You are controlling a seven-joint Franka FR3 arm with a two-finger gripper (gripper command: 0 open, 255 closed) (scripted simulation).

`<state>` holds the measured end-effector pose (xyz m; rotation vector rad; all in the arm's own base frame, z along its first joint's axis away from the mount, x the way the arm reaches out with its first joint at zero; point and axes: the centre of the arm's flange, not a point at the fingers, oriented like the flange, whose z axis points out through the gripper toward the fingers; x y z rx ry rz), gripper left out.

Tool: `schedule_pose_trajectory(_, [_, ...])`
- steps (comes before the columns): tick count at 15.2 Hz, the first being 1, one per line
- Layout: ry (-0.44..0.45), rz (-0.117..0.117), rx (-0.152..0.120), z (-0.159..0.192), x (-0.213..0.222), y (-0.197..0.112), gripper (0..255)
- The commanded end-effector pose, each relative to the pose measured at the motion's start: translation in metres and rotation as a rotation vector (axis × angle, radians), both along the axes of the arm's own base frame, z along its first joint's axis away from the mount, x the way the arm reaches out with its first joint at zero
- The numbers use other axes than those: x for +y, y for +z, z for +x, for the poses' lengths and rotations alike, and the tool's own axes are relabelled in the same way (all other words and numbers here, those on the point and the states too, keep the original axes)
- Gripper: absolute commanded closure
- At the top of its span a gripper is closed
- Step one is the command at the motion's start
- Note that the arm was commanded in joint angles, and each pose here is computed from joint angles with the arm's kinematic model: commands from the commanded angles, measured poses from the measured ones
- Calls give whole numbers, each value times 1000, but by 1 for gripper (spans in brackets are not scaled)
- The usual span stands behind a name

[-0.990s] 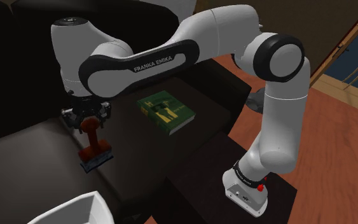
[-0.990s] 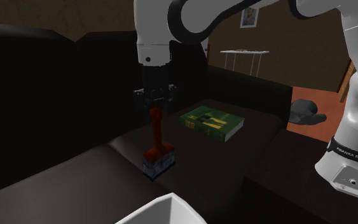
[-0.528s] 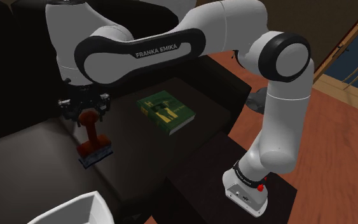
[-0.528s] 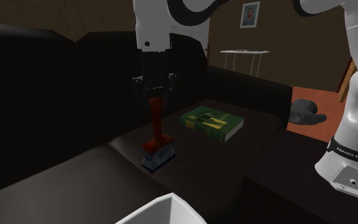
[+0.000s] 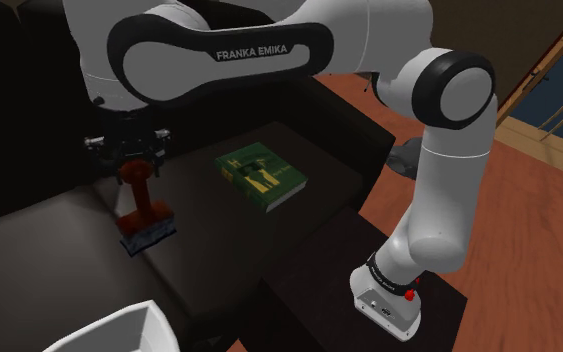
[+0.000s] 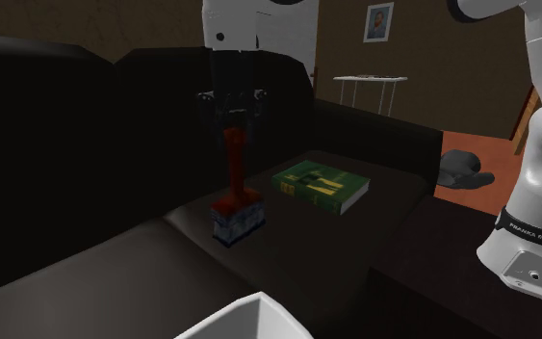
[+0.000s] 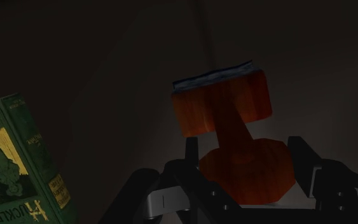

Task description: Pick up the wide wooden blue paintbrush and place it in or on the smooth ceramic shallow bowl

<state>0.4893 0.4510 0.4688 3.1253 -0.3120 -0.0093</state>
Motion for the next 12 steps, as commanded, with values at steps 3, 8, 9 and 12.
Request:
schedule_pose_trajectory(3, [0,0,0,1,-1,21,255])
schedule_pose_trajectory(8, [0,0,0,1,-1,46,255])
schedule_pose_trajectory(9, [0,0,0,-9,7,51,255])
schedule_pose_trajectory(12, [0,0,0,-38,30,65,255])
